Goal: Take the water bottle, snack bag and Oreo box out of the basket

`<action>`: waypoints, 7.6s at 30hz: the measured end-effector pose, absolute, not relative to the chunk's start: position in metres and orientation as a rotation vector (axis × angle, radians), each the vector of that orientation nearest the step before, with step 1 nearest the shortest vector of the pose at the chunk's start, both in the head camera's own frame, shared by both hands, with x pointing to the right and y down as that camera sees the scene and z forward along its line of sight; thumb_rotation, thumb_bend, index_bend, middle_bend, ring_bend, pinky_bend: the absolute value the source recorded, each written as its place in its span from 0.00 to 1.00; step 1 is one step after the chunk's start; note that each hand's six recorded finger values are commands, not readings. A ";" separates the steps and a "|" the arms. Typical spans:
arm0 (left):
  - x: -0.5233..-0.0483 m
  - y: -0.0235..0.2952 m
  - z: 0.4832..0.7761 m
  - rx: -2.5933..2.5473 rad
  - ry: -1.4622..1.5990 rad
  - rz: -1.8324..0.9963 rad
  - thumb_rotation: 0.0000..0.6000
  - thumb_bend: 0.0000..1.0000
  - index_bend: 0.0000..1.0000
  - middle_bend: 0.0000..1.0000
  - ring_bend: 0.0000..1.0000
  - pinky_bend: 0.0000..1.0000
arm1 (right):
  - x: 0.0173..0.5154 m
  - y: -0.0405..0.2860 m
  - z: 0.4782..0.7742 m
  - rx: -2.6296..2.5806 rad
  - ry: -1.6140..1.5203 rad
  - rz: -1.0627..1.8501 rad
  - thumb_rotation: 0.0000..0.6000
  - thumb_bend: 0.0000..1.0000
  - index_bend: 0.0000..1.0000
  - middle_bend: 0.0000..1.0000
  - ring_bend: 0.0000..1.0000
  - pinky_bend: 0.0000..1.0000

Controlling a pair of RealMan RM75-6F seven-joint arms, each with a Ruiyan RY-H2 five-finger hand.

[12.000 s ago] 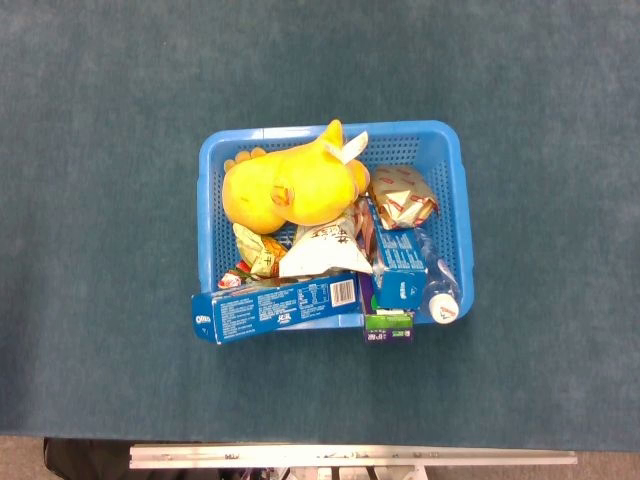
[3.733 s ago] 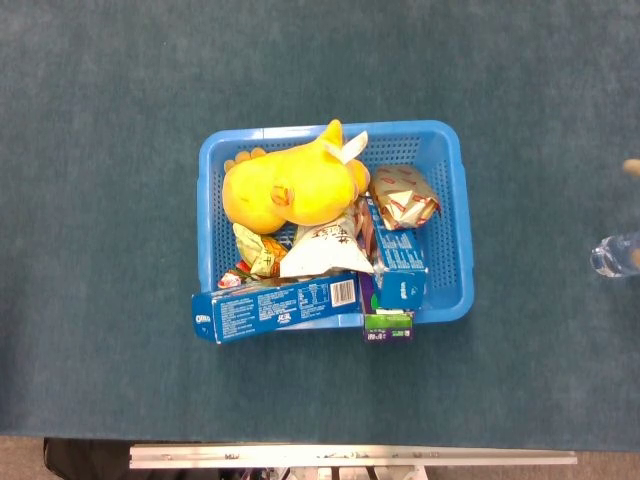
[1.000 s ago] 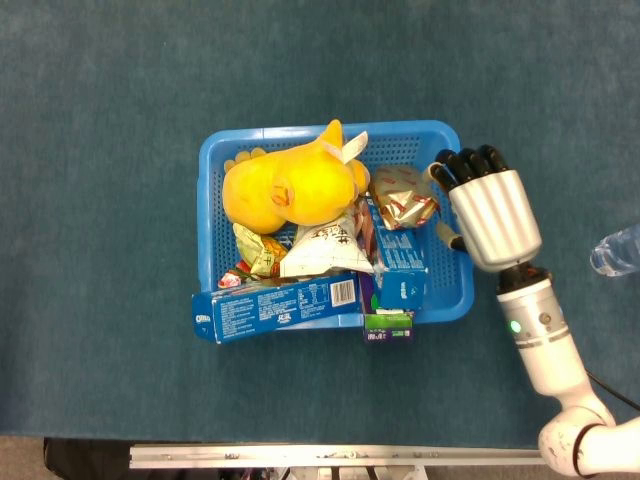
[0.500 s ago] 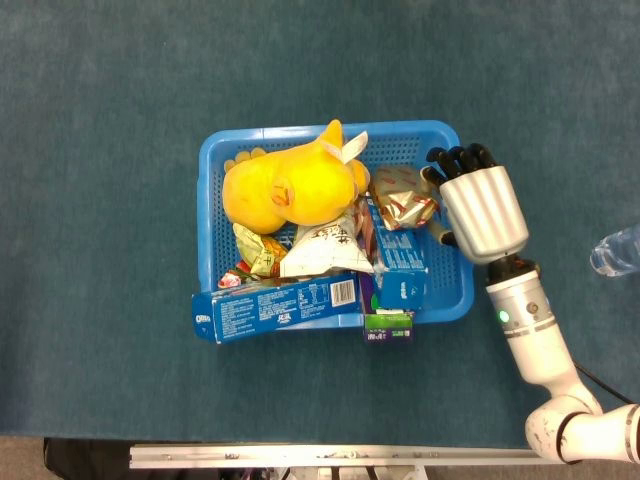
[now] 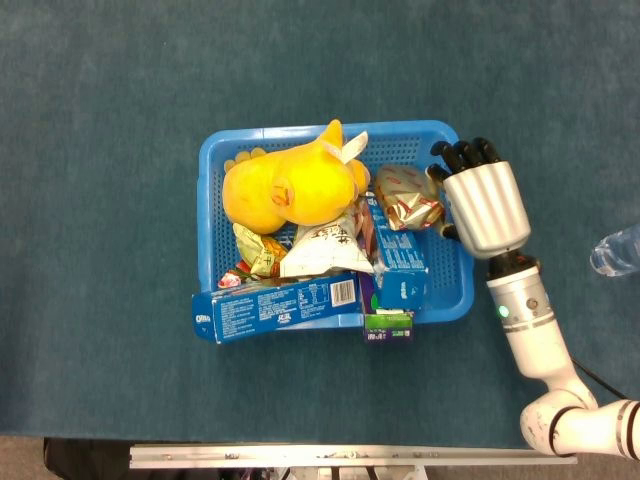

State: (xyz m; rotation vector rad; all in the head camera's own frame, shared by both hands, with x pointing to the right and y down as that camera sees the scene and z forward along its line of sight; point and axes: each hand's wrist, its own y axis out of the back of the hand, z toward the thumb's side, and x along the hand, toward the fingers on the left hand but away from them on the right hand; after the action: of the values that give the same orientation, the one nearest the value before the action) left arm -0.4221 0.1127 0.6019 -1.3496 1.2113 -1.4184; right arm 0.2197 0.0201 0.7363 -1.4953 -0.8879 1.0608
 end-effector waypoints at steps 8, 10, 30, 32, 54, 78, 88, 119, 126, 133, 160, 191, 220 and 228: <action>-0.422 0.113 0.603 -1.351 1.208 -1.420 1.00 0.45 0.42 0.41 0.40 0.44 | 0.221 0.016 0.744 -1.496 -0.893 1.061 1.00 0.06 0.56 0.38 0.34 0.30; -0.422 0.113 0.603 -1.351 1.209 -1.420 1.00 0.45 0.42 0.41 0.40 0.44 | 0.220 0.016 0.745 -1.500 -0.895 1.058 1.00 0.06 0.56 0.38 0.34 0.30; -0.421 0.113 0.602 -1.354 1.209 -1.415 1.00 0.45 0.42 0.41 0.40 0.44 | 0.218 0.003 0.759 -1.525 -0.989 0.995 1.00 0.21 0.75 0.48 0.47 0.30; -0.421 0.113 0.602 -1.354 1.209 -1.416 1.00 0.45 0.42 0.41 0.40 0.44 | 0.218 0.001 0.760 -1.534 -1.006 0.987 1.00 0.22 0.77 0.48 0.47 0.30; -0.423 0.112 0.603 -1.350 1.212 -1.423 1.00 0.45 0.42 0.41 0.40 0.44 | 0.209 -0.001 0.715 -1.524 -1.122 0.792 1.00 0.27 0.87 0.51 0.49 0.30; -0.425 0.111 0.601 -1.330 1.227 -1.426 1.00 0.45 0.42 0.41 0.40 0.44 | 0.255 0.013 0.618 -1.406 -1.129 0.729 1.00 0.27 0.88 0.51 0.49 0.30; -0.424 0.112 0.599 -1.341 1.238 -1.414 1.00 0.45 0.42 0.41 0.40 0.44 | 0.317 0.041 0.583 -1.343 -1.019 0.984 1.00 0.27 0.88 0.51 0.49 0.30; -0.426 0.112 0.597 -1.336 1.254 -1.416 1.00 0.45 0.42 0.41 0.40 0.44 | 0.377 0.072 0.561 -1.463 -0.743 1.404 1.00 0.09 0.48 0.42 0.41 0.29; -0.426 0.111 0.595 -1.335 1.262 -1.402 1.00 0.45 0.42 0.41 0.40 0.44 | 0.377 0.071 0.554 -1.479 -0.744 1.394 1.00 0.04 0.36 0.42 0.40 0.29; -0.418 0.113 0.588 -1.367 1.296 -1.316 1.00 0.45 0.40 0.36 0.37 0.44 | 0.373 0.064 0.548 -1.515 -0.838 1.298 1.00 0.01 0.32 0.41 0.40 0.29; -0.308 0.125 0.589 -1.814 0.899 -1.204 1.00 0.33 0.14 0.02 0.09 0.26 | 0.375 0.002 0.538 -1.422 -0.945 1.004 1.00 0.00 0.32 0.34 0.33 0.30; -0.240 0.141 0.576 -2.136 0.739 -1.130 1.00 0.17 0.00 0.00 0.00 0.25 | 0.379 -0.022 0.527 -1.393 -1.009 0.978 1.00 0.00 0.32 0.34 0.33 0.30; -0.213 0.132 0.616 -2.070 0.685 -1.113 1.00 0.17 0.00 0.00 0.00 0.22 | 0.398 -0.020 0.521 -1.372 -1.061 0.992 1.00 0.00 0.32 0.34 0.33 0.30; -0.204 0.125 0.621 -2.077 0.663 -1.112 1.00 0.17 0.03 0.00 0.00 0.22 | 0.403 -0.019 0.525 -1.380 -1.065 1.009 1.00 0.00 0.32 0.34 0.33 0.30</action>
State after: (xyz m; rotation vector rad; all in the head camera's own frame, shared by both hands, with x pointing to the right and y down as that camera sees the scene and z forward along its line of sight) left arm -0.2037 0.1252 0.6211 -2.0767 0.6627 -1.1125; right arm 0.4027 -0.0191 0.5251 -1.3796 -1.0653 1.0089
